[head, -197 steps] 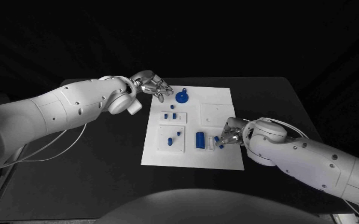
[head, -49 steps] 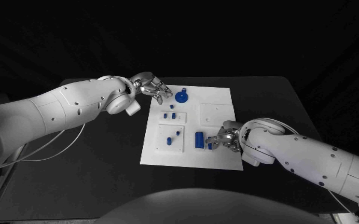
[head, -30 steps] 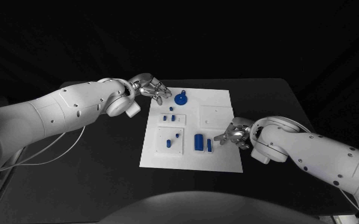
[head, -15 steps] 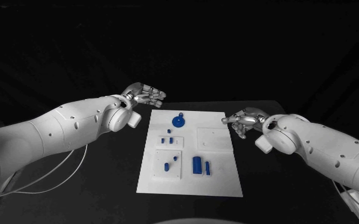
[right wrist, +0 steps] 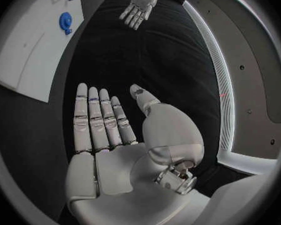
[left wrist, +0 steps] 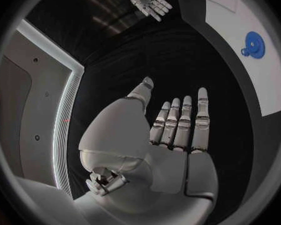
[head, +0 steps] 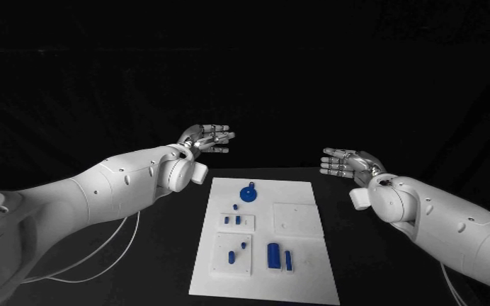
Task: Assemble the parts on the task board
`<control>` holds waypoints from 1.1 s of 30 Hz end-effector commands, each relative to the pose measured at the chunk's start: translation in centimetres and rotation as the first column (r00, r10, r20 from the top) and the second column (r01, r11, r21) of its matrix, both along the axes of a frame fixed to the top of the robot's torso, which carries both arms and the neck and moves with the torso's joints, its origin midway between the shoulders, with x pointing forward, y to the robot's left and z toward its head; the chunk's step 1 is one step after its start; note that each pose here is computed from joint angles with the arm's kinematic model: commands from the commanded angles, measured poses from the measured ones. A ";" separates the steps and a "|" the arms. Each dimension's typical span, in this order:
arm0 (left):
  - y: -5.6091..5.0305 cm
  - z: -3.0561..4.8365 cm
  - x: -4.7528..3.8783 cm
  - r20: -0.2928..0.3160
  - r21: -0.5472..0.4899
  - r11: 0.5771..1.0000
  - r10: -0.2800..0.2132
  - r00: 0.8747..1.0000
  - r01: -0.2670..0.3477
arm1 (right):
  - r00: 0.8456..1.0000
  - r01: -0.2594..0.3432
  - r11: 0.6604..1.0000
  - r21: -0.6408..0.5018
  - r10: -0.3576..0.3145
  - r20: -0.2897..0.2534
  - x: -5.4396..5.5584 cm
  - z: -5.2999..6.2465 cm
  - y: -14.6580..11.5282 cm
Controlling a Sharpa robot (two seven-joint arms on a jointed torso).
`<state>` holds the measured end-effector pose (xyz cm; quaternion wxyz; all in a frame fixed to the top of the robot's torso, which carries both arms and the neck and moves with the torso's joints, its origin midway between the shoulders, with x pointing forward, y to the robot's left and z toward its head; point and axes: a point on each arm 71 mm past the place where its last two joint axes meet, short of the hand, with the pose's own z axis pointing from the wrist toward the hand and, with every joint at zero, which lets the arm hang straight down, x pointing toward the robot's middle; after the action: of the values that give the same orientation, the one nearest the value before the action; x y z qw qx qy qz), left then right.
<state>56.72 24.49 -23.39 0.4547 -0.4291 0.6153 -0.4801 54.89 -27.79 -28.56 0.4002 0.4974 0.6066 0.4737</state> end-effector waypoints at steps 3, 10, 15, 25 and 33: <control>-0.6 -0.02 0.31 0.026 -0.053 0.998 0.016 1.000 -0.014 | 0.996 0.042 0.990 0.137 -0.053 0.075 0.3 0.6 0.9; -0.9 -0.34 -0.55 0.011 -0.031 0.999 0.017 1.000 -0.017 | 0.999 0.023 0.998 0.054 -0.026 0.045 -0.1 0.8 1.3; -1.9 -0.49 -2.20 0.032 -0.067 0.997 0.050 0.998 -0.048 | 0.994 0.046 0.997 0.062 -0.052 0.095 -0.9 2.0 2.8; -4.3 0.12 -7.59 0.075 -0.152 0.978 0.152 0.985 -0.140 | 0.973 0.116 0.990 0.076 -0.128 0.192 -5.1 4.9 6.7; -5.2 0.89 -10.32 0.088 -0.178 0.967 0.199 0.976 -0.181 | 0.962 0.154 0.986 0.068 -0.166 0.219 -8.2 6.0 8.3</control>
<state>46.56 18.87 -22.93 0.4536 -0.4898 0.5317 -0.5211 46.81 -18.80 -23.05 0.4461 0.4831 0.5388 0.5265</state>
